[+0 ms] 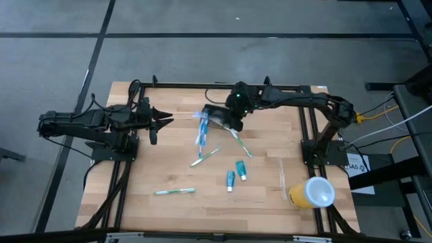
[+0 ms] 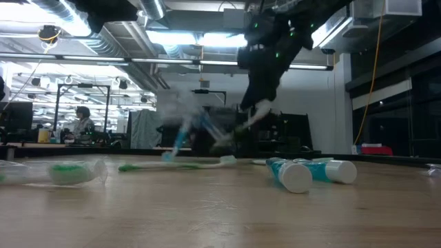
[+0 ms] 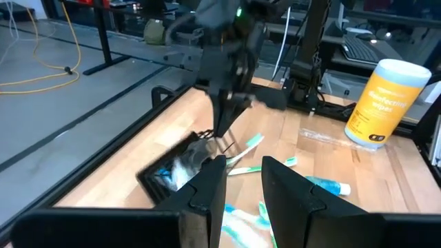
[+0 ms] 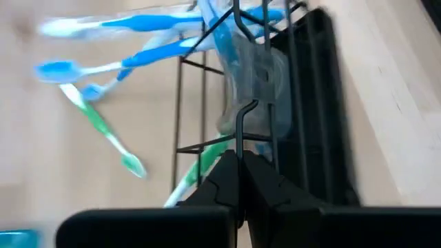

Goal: Pick & Place toothbrushing station
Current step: Put the wire organizer on the top center of the table upright

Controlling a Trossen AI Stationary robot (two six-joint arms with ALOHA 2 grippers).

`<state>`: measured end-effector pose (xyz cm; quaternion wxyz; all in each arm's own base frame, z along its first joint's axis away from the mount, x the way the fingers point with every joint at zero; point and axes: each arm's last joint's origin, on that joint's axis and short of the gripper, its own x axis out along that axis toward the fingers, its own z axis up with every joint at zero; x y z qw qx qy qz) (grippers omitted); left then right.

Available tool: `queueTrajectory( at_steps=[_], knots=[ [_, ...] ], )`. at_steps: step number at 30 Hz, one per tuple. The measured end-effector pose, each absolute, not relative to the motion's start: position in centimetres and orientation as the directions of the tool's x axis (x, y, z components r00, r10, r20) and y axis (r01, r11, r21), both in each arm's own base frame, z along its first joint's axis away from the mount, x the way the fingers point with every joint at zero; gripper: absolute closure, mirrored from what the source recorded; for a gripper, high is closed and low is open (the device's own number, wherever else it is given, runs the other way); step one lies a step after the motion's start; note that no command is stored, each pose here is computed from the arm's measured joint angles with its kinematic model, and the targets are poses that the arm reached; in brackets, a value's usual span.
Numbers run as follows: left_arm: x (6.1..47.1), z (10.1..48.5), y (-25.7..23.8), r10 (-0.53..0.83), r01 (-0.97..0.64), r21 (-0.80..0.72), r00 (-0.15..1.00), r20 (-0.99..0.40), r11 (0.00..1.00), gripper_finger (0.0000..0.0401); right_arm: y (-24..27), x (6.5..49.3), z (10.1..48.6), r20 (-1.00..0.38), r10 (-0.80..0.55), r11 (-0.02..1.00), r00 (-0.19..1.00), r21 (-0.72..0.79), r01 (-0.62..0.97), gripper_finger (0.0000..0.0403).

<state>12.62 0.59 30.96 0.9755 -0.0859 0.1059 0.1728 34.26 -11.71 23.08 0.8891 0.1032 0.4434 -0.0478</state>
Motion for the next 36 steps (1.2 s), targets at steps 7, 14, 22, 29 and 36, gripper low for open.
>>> queueTrajectory(
  at_steps=[7, 14, 22, 29, 36],
  knots=[
    [12.6, 31.0, 0.6, 0.310, -0.348, -0.146, 0.922, -0.234, 0.926, 0.0313, -11.9, 33.2, 25.4, -0.707, 0.166, 0.933, 0.687, 0.338, 0.123, 0.0397],
    [12.8, 31.4, 0.4, 0.268, -0.307, -0.200, 0.942, -0.199, 0.930, 0.0313, -14.2, 33.0, 25.1, -0.638, 0.230, 0.881, 0.735, 0.457, 0.121, 0.0397],
    [12.9, 31.9, 0.4, 0.250, -0.279, -0.230, 0.957, -0.150, 0.932, 0.0313, -16.9, 32.7, 23.0, -0.612, 0.305, 0.813, 0.730, 0.566, 0.134, 0.0397],
    [12.9, 32.0, 0.3, 0.232, -0.261, -0.257, 0.963, -0.137, 0.931, 0.0313, -18.9, 32.5, 21.2, -0.604, 0.320, 0.789, 0.730, 0.596, 0.147, 0.0397],
    [13.1, 31.9, 0.2, 0.202, -0.237, -0.279, 0.968, -0.146, 0.931, 0.0313, -20.5, 32.0, 19.8, -0.574, 0.361, 0.746, 0.735, 0.650, 0.142, 0.0397]
  ],
)
